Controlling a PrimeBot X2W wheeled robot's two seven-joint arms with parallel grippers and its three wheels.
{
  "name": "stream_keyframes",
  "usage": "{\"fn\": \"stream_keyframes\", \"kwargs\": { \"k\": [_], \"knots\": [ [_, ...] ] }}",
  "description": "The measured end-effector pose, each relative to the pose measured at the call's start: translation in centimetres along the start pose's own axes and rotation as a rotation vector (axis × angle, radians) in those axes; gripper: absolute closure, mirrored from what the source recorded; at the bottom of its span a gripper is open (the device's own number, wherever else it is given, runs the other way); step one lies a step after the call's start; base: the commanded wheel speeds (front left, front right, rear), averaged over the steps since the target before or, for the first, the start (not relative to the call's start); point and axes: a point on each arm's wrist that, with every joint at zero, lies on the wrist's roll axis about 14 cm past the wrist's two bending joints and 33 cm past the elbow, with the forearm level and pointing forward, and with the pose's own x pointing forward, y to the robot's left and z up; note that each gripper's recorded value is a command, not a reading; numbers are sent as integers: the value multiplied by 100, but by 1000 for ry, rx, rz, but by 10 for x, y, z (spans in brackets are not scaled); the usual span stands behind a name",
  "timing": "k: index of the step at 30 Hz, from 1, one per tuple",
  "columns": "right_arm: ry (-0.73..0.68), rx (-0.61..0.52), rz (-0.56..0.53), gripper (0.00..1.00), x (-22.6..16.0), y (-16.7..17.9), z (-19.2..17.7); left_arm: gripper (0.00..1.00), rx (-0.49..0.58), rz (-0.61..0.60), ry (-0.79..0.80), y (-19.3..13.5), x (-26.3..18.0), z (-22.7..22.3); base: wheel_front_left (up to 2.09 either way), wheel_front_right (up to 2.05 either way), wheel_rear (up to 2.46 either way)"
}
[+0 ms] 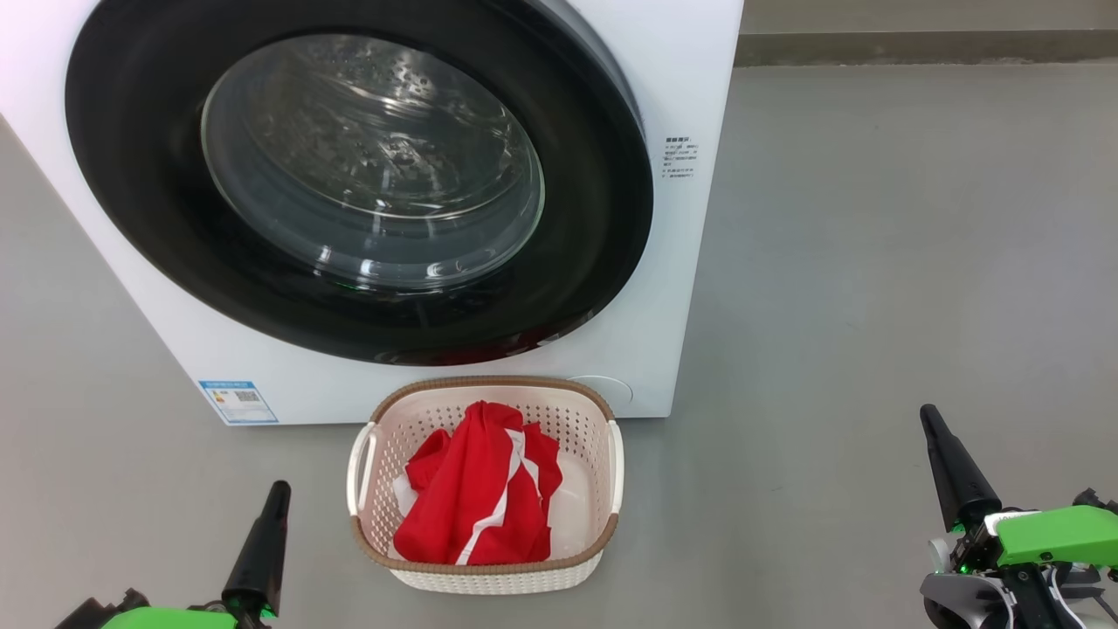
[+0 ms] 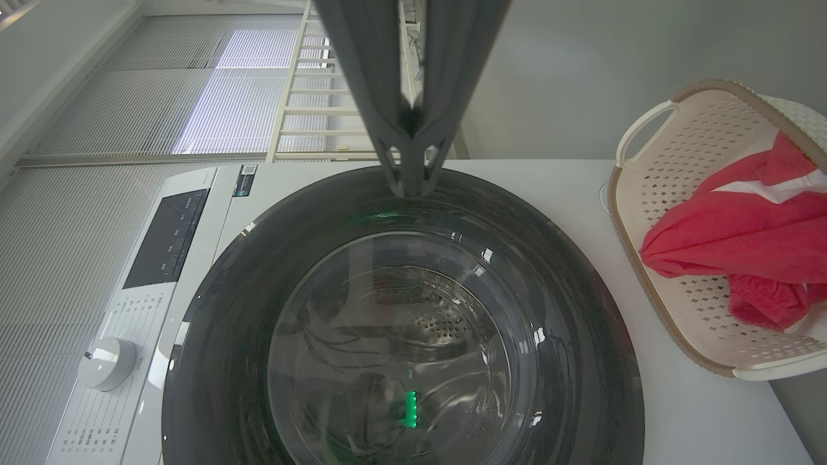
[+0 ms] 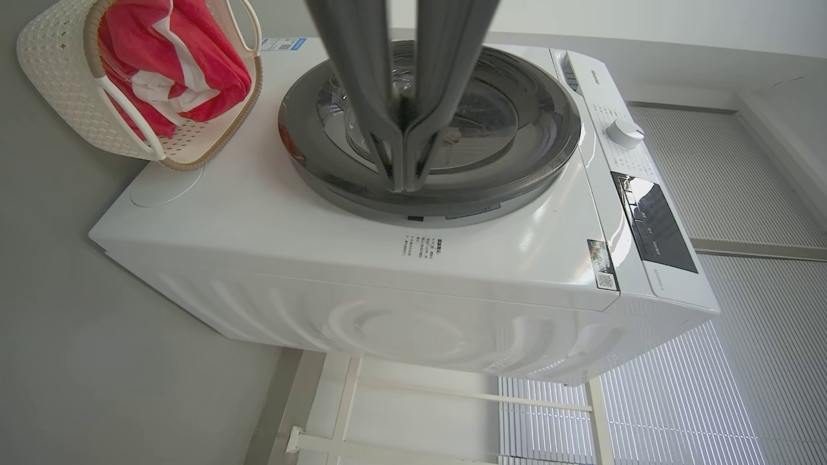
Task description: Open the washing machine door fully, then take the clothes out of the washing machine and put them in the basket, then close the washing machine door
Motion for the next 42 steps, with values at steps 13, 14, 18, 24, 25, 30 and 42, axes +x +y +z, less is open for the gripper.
{"fn": "stream_keyframes", "kwargs": {
  "k": [13, 14, 18, 24, 25, 30, 42],
  "knots": [
    [-1, -1, 0, 100, 0, 0, 0, 100, -1, 0, -1, 0, 0, 0, 0, 0, 0],
    [-1, -1, 0, 100, 0, 0, 0, 100, -1, 0, -1, 0, 0, 0, 0, 0, 0],
    [-2, -1, 0, 100, 0, 0, 0, 100, -1, 0, -2, 0, 0, 1, 0, 0, 0],
    [-2, 0, 0, 100, 0, 0, 0, 100, -1, 0, -3, 0, 0, 1, 0, 0, 0],
    [-2, 0, 0, 100, 0, 0, 0, 100, -1, 0, -3, 0, 0, 1, 0, 0, 0],
    [-2, 0, 0, 100, 0, 0, 0, 100, -1, 0, -3, 0, 0, 1, 0, 0, 0],
    [1, -3, -1, 100, 0, 0, 0, 100, -2, 0, -5, 0, 0, 2, 0, 0, 0]
  ]
}}
